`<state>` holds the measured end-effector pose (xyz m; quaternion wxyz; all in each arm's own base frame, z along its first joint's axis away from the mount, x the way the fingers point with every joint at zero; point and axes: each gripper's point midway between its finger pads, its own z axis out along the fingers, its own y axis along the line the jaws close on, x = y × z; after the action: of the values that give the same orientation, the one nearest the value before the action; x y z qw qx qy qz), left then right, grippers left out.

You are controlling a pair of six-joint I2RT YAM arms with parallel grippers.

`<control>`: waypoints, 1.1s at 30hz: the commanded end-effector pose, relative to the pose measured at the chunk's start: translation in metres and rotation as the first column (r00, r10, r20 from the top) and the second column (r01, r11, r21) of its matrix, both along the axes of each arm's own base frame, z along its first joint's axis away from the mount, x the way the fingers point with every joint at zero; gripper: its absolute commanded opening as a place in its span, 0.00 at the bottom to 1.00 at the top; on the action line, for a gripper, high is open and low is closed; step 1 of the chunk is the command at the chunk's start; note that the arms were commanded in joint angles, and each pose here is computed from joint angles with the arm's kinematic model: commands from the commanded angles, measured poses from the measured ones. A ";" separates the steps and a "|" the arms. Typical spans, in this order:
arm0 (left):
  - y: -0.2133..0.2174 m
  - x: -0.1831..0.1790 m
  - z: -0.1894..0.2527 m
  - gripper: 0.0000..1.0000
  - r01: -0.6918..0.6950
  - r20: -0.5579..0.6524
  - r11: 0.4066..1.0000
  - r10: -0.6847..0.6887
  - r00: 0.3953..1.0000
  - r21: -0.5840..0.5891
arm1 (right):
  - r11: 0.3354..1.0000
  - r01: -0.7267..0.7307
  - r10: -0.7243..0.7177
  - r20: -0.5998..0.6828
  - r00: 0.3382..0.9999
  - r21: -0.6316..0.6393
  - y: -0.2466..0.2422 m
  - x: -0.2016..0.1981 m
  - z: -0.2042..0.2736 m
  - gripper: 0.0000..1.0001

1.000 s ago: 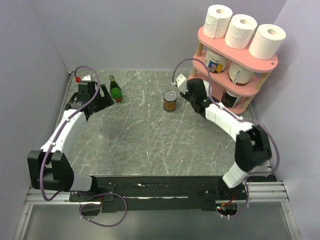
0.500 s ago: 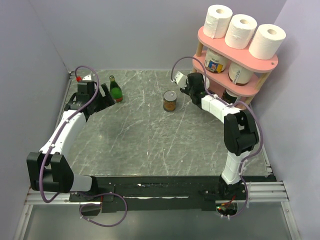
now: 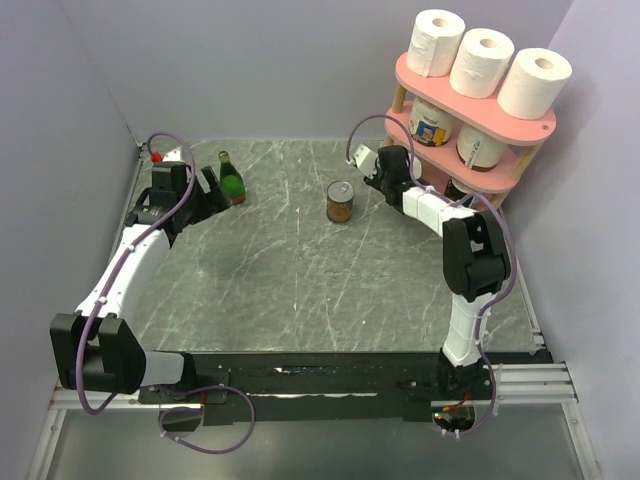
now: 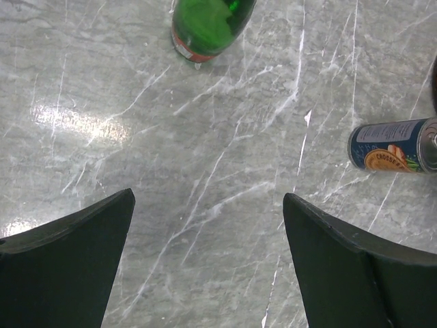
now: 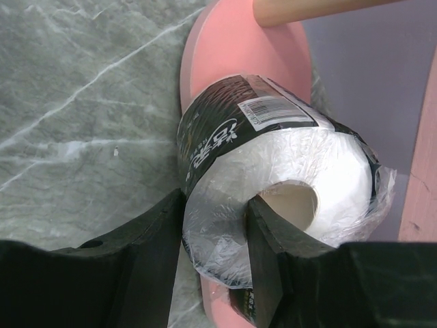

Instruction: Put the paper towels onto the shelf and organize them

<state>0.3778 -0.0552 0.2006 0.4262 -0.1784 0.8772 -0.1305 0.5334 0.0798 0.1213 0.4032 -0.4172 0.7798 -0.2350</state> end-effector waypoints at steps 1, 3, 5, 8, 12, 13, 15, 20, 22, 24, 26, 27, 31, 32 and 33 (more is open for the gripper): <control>-0.006 0.003 0.015 0.96 0.012 0.057 1.000 -0.011 0.998 -0.027 | 0.999 0.046 -0.048 0.133 0.990 0.024 -0.011 0.026 0.041 0.48; -0.006 0.004 0.016 0.96 0.014 0.058 1.000 -0.013 0.998 -0.027 | 0.999 0.048 -0.049 0.146 0.988 0.015 -0.012 0.030 0.042 0.54; -0.006 0.003 0.016 0.96 0.013 0.060 1.000 -0.011 0.998 -0.026 | 0.999 0.049 -0.045 0.158 0.986 -0.020 -0.015 0.036 0.041 0.54; -0.005 0.002 0.018 0.96 0.013 0.068 1.000 -0.011 0.998 -0.027 | 0.995 0.079 -0.068 0.149 0.987 -0.069 -0.023 0.043 0.035 0.53; -0.008 0.002 0.020 0.96 0.033 0.080 0.999 -0.031 0.996 -0.031 | 0.988 0.119 -0.100 0.186 0.977 -0.096 -0.030 0.045 0.044 0.58; -0.009 0.002 0.022 0.96 0.036 0.084 0.999 -0.033 0.996 -0.033 | 0.985 0.132 -0.109 0.198 0.974 -0.109 -0.032 0.044 0.048 0.59; -0.008 0.002 0.022 0.96 0.033 0.084 0.999 -0.030 0.996 -0.035 | 0.981 0.145 -0.113 0.224 0.968 -0.130 -0.031 0.042 0.057 0.59; -0.010 0.002 0.022 0.96 0.050 0.087 0.998 -0.046 0.995 -0.046 | 0.980 0.143 -0.098 0.286 0.953 -0.139 -0.020 0.032 0.080 0.61; -0.009 0.003 0.020 0.96 0.049 0.082 0.998 -0.045 0.996 -0.048 | 0.980 0.137 -0.085 0.318 0.944 -0.145 -0.015 0.030 0.091 0.62; -0.010 0.003 0.023 0.96 0.057 0.091 0.997 -0.052 0.994 -0.054 | 0.987 0.095 -0.049 0.327 0.944 -0.126 0.000 0.024 0.099 0.63; -0.010 0.002 0.023 0.97 0.058 0.091 0.997 -0.052 0.994 -0.056 | 0.994 0.056 -0.022 0.320 0.947 -0.099 0.011 0.020 0.101 0.62; -0.010 0.002 0.024 0.96 0.057 0.094 0.997 -0.051 0.994 -0.058 | 0.998 0.017 0.003 0.317 0.948 -0.063 0.021 0.020 0.099 0.61; -0.009 0.003 0.023 0.96 0.058 0.094 0.996 -0.052 0.994 -0.064 | 1.000 -0.023 0.027 0.284 0.958 -0.019 0.034 0.022 0.091 0.53; -0.009 0.003 0.023 0.96 0.060 0.092 0.996 -0.054 0.994 -0.066 | 0.999 -0.034 0.036 0.269 0.962 -0.016 0.037 0.025 0.081 0.49; -0.010 0.003 0.022 0.96 0.062 0.090 0.996 -0.055 0.994 -0.069 | 0.999 -0.033 0.032 0.258 0.966 -0.003 0.038 0.027 0.076 0.47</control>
<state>0.3774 -0.0621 0.2050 0.4296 -0.1670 0.8727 -0.1609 0.5534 0.1094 0.1790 0.4689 -0.4157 0.7148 -0.3103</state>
